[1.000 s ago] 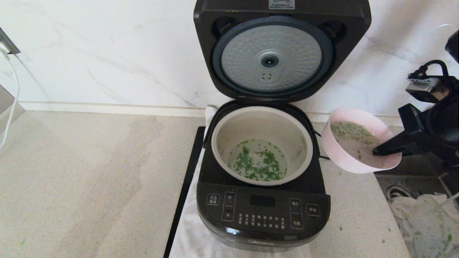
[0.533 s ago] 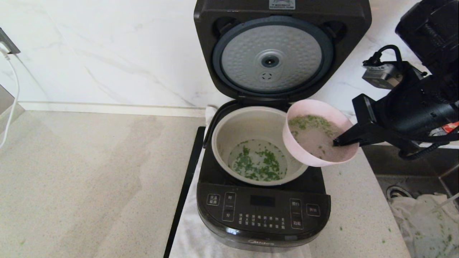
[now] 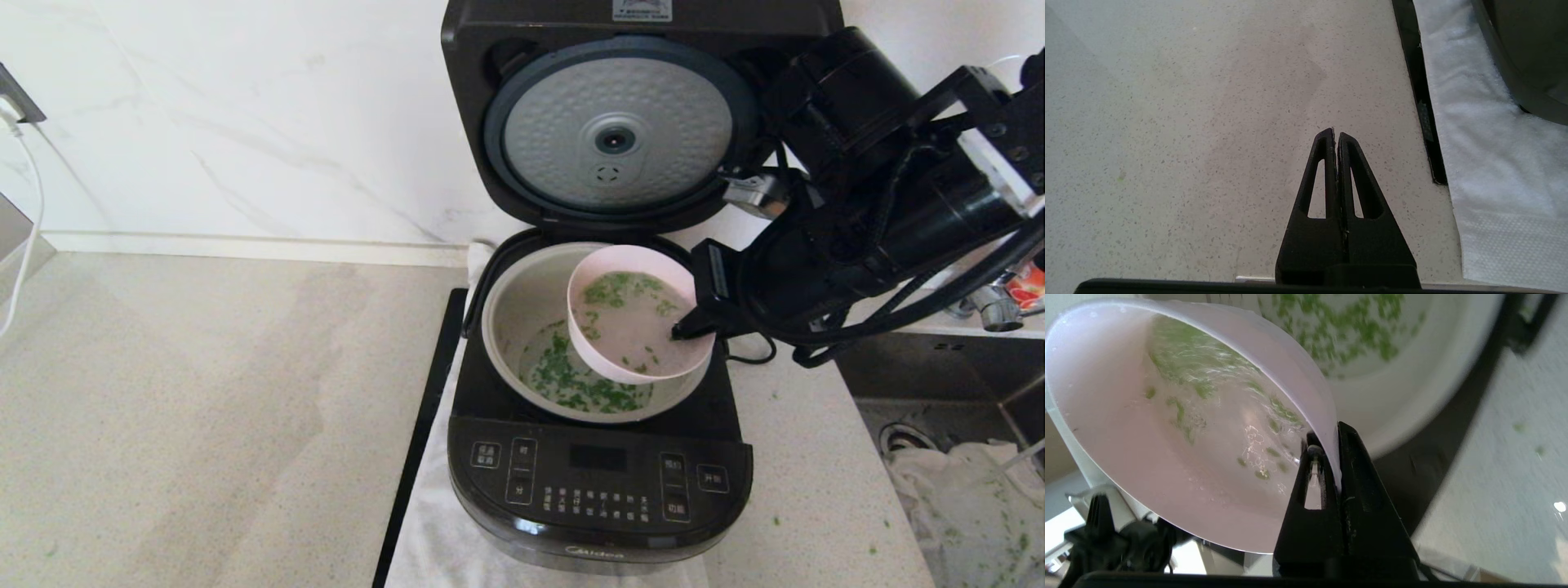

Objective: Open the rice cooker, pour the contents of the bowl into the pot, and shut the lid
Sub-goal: Pour the water from the bowl into the rice cooker

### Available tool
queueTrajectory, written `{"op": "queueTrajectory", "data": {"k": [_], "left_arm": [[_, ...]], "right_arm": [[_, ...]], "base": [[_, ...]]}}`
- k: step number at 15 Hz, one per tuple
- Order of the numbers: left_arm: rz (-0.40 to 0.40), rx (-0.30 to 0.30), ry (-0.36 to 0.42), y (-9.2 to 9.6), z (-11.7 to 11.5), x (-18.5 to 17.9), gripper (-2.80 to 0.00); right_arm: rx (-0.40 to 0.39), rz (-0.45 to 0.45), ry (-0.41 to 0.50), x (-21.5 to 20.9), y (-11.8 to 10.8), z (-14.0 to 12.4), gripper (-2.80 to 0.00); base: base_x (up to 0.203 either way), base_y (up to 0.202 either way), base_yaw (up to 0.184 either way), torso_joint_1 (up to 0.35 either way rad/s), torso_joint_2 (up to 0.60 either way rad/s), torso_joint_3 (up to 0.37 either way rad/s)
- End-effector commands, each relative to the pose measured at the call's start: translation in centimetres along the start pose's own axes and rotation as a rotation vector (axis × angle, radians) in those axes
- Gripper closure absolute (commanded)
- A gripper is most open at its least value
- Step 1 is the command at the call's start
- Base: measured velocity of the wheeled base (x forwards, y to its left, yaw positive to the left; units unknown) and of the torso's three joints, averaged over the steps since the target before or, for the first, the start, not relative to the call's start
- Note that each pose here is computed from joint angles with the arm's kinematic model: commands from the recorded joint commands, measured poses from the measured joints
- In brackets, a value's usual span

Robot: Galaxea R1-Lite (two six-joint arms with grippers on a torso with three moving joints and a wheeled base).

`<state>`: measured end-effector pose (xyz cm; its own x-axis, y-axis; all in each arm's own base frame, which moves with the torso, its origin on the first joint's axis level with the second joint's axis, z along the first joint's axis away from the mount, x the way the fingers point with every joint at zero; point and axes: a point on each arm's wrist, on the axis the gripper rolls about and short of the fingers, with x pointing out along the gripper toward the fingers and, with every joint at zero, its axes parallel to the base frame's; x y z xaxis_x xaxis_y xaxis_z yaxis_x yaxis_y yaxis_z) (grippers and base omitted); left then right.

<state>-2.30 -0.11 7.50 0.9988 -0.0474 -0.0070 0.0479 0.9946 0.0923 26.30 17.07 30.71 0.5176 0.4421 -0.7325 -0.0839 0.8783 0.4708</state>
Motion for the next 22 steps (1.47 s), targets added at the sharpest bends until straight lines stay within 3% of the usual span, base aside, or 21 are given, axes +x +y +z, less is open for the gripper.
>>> {"op": "queueTrajectory", "data": {"k": [1, 10, 13, 16, 17, 22], "left_arm": [[0.000, 0.001, -0.001, 0.0, 0.0, 0.0, 0.00], [0.001, 0.001, -0.001, 0.0, 0.0, 0.0, 0.00], [0.002, 0.001, -0.001, 0.0, 0.0, 0.0, 0.00], [0.002, 0.001, -0.001, 0.0, 0.0, 0.0, 0.00], [0.000, 0.000, -0.001, 0.0, 0.0, 0.0, 0.00], [0.001, 0.000, -0.001, 0.0, 0.0, 0.0, 0.00]], "right_arm": [[0.001, -0.013, -0.003, 2.1, 0.2, 0.4, 0.00], [-0.046, -0.069, -0.143, 6.2, 2.6, 0.3, 0.00], [-0.043, -0.075, -0.236, 6.3, 3.1, 0.7, 0.00], [-0.052, -0.175, -0.335, 5.7, 3.2, 0.1, 0.00], [-0.053, -0.159, -0.384, 5.6, 3.4, 0.1, 0.00], [-0.177, -0.186, -0.655, 7.5, 3.0, -1.7, 0.00]], "base": [[0.000, 0.000, 0.000, 0.000, 0.00, 0.000], [0.000, 0.000, 0.000, 0.000, 0.00, 0.000], [0.000, 0.000, 0.000, 0.000, 0.00, 0.000], [0.000, 0.000, 0.000, 0.000, 0.00, 0.000], [0.000, 0.000, 0.000, 0.000, 0.00, 0.000], [0.000, 0.000, 0.000, 0.000, 0.00, 0.000]]}}
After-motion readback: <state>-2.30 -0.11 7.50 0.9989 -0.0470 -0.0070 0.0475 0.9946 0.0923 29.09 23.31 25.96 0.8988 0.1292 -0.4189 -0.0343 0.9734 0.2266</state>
